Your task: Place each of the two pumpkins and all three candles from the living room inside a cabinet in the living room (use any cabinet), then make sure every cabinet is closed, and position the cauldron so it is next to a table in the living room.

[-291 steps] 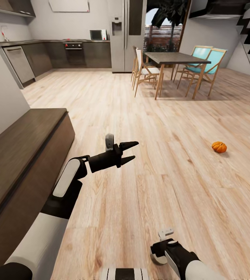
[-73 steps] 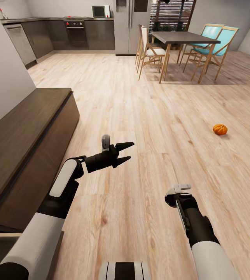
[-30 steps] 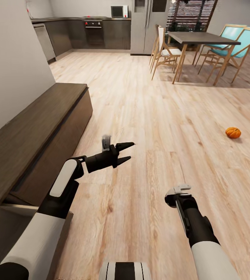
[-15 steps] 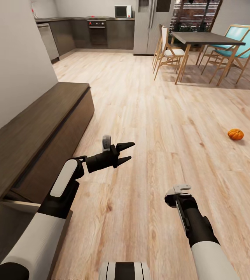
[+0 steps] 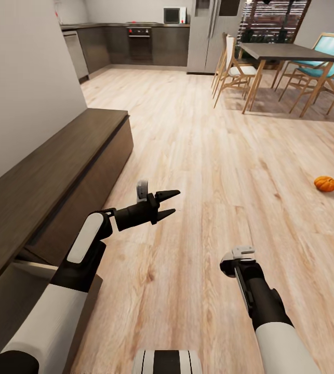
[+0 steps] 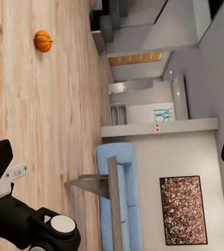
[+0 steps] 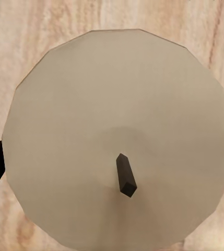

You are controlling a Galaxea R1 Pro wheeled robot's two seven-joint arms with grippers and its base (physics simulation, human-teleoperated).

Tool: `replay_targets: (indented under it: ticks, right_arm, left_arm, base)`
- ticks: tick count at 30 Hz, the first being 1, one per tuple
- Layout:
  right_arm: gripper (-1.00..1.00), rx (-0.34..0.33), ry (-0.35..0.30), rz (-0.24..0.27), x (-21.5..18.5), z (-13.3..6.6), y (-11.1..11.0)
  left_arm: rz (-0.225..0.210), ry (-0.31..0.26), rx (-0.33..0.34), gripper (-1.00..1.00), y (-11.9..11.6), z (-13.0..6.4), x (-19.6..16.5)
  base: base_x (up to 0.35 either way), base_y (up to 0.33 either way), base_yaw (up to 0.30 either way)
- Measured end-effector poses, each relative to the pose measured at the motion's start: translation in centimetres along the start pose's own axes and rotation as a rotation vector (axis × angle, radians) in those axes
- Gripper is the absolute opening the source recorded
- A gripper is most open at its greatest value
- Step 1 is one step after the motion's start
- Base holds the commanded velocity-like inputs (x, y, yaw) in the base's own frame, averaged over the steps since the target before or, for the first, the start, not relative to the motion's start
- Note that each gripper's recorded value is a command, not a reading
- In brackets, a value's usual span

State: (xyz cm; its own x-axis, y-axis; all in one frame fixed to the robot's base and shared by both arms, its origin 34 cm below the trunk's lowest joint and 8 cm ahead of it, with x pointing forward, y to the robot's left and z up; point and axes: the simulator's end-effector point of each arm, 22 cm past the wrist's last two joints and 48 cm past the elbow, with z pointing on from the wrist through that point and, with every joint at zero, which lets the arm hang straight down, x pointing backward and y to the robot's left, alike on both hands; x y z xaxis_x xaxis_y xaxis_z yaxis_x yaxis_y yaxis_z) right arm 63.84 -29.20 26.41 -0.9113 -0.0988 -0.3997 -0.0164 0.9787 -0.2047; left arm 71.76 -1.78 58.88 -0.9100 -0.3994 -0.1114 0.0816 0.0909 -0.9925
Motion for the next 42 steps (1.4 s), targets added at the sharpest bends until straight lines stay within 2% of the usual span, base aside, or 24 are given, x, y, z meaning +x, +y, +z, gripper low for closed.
replay_targets:
  ticks: [9,27,42]
  right_arm:
    - [-1.00,0.000,0.000,0.000,0.0,0.0,0.0]
    - [-1.00,-0.001,0.000,0.002,0.0,0.0,0.0]
    - [-1.00,0.005,-0.060,0.013,-2.7,-2.7,-0.8]
  left_arm:
    - [0.000,0.000,0.000,1.00,0.0,0.0,0.0]
    - [-0.001,0.001,0.004,1.00,-0.1,0.0,0.0]
    - [0.056,-0.002,0.034,1.00,-4.4,-0.3,0.4]
  base:
    - [0.000,0.000,0.197]
    - [0.000,0.000,0.009]
    - [0.000,0.000,0.000]
